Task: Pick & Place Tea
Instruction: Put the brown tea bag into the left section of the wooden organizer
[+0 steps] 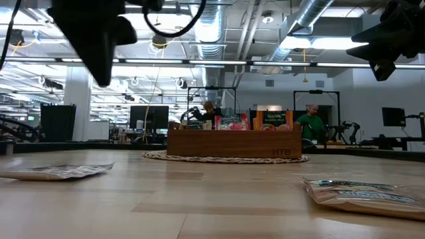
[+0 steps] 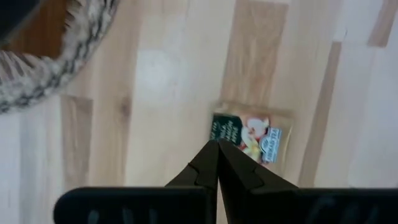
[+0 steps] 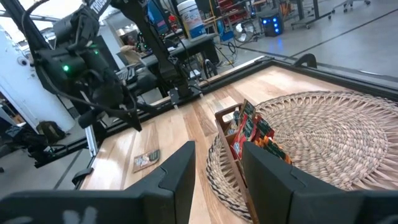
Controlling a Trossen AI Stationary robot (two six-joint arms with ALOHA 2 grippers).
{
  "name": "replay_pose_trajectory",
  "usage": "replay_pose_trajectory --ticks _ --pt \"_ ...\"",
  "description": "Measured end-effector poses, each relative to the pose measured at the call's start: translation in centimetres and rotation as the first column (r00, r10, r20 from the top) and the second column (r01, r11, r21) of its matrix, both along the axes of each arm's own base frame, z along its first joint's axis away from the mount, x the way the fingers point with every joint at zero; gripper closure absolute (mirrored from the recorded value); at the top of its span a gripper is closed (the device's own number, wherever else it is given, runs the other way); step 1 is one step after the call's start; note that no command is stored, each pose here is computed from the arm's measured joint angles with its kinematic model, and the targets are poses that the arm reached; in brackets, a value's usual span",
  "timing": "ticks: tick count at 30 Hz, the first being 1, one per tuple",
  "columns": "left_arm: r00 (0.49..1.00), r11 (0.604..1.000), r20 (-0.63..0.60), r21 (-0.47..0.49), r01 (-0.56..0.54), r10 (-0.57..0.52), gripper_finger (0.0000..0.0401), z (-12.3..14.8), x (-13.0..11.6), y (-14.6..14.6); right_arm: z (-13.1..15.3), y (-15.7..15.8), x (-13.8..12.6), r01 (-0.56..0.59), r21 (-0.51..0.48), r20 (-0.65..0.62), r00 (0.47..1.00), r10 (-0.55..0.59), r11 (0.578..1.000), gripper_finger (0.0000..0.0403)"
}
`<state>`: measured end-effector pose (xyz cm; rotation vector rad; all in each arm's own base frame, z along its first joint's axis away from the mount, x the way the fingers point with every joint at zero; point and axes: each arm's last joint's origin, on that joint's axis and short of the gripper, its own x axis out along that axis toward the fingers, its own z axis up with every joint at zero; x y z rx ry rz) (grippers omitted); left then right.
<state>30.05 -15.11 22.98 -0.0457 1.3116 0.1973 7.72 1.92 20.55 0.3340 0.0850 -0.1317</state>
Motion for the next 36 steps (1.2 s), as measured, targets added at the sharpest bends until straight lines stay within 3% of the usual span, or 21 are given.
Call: replay_pose_trajectory --ticks 3,9,12,17,27,32,36 --pt "1.000 1.000 0.004 0.000 0.001 -0.001 0.0401 0.3 0.3 0.5 0.0 0.0 0.0 0.000 0.000 0.000 1.000 0.000 1.000 0.0280" --pt "0.998 0.993 -0.060 -0.114 -0.012 0.005 0.0401 -0.1 0.2 0.5 0.0 0.0 0.0 0.000 -0.001 -0.002 1.000 0.000 1.000 0.0280" --pt "0.996 0.989 -0.062 -0.131 -0.074 0.066 0.0401 -0.1 0.2 0.5 -0.1 0.0 0.0 0.000 -0.004 -0.008 1.000 0.000 1.000 0.0280" --pt "0.996 0.989 -0.058 -0.130 -0.069 0.061 0.0390 -0.1 0.3 0.5 -0.1 0.0 0.0 0.000 -0.005 -0.008 1.000 0.000 1.000 0.0280" --pt "0.999 0.994 0.009 -0.096 -0.051 0.052 0.0304 -0.4 0.7 0.5 -0.1 0.0 0.0 0.000 -0.004 -0.008 1.000 0.000 1.000 0.0280" --pt "0.999 0.984 -0.002 -0.171 -0.040 0.040 0.0258 -2.4 0.4 0.4 -0.1 0.0 0.0 0.000 -0.004 -0.008 1.000 0.000 1.000 0.0280" --pt "0.999 0.985 -0.038 -0.167 -0.036 0.030 0.0236 -3.5 -0.1 0.6 -0.1 0.0 0.0 0.000 -0.004 -0.008 1.000 0.000 1.000 0.0280"
